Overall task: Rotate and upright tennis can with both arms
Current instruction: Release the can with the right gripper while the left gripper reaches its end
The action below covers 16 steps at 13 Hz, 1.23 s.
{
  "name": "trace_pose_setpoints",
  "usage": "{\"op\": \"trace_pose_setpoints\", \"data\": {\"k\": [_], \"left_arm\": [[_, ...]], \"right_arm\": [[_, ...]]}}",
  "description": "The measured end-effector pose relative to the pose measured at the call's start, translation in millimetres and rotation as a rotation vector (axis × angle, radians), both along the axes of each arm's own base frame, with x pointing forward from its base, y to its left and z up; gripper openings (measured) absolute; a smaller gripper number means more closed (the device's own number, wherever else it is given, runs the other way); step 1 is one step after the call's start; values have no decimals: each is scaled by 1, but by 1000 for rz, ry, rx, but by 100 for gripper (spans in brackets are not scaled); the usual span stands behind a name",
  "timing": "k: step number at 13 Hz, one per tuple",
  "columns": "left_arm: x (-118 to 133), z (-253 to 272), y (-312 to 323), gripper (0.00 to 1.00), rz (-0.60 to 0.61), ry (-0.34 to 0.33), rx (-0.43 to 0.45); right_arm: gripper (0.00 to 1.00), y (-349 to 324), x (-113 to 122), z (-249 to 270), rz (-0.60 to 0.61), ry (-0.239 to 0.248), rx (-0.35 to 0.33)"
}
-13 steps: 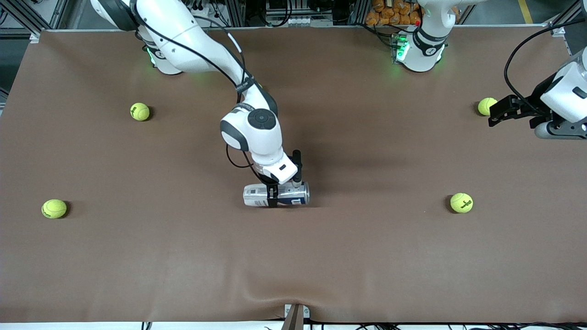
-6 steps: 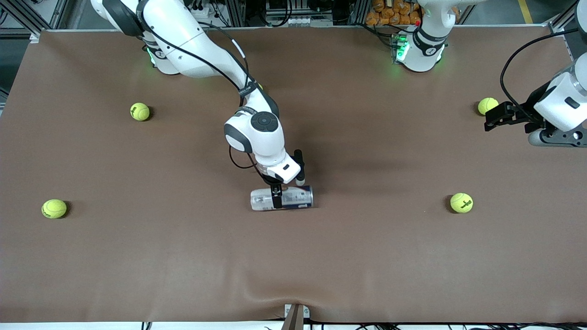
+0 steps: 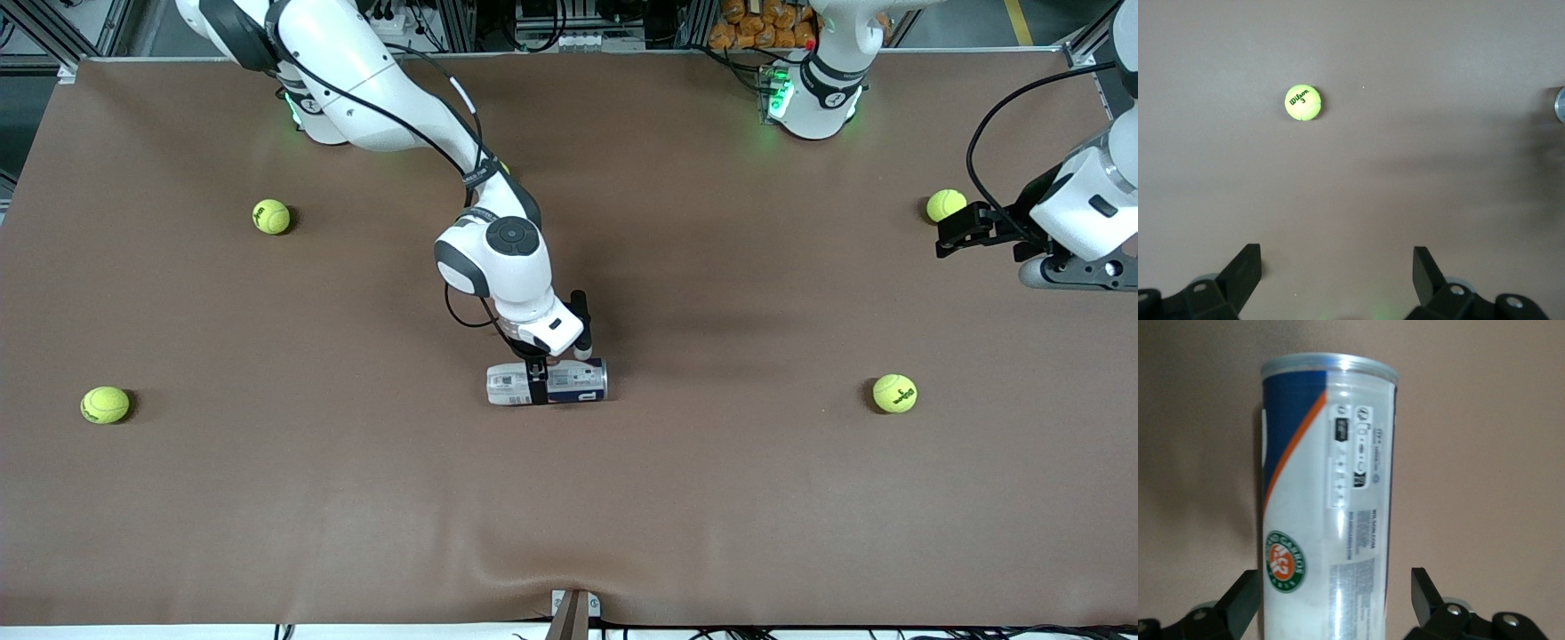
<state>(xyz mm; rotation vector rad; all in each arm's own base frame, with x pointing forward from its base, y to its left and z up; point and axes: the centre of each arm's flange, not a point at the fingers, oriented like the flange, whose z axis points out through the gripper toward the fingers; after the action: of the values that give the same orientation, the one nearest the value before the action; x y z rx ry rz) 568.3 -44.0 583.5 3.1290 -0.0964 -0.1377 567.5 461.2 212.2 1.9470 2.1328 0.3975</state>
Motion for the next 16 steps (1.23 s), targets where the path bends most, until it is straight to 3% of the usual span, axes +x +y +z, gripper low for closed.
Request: {"op": "trace_pose_setpoints", "data": {"k": [5, 7, 9, 12, 14, 16], "left_arm": [[31, -59, -35, 100, -1, 40, -144], [46, -95, -69, 100, 9, 54, -216], [57, -130, -109, 100, 33, 69, -309], [63, -184, -174, 100, 93, 122, -474], [66, -226, -221, 100, 188, 127, -591], [69, -275, -251, 100, 289, 110, -661]], "right_arm": [[100, -1, 8, 22, -18, -23, 28], [100, -3, 10, 42, -82, 4, 73], [100, -9, 10, 63, -197, 73, 114], [100, -21, 8, 100, -468, 127, 148], [100, -40, 15, 123, -646, 130, 177], [100, -94, 45, 144, -783, 115, 202]]}}
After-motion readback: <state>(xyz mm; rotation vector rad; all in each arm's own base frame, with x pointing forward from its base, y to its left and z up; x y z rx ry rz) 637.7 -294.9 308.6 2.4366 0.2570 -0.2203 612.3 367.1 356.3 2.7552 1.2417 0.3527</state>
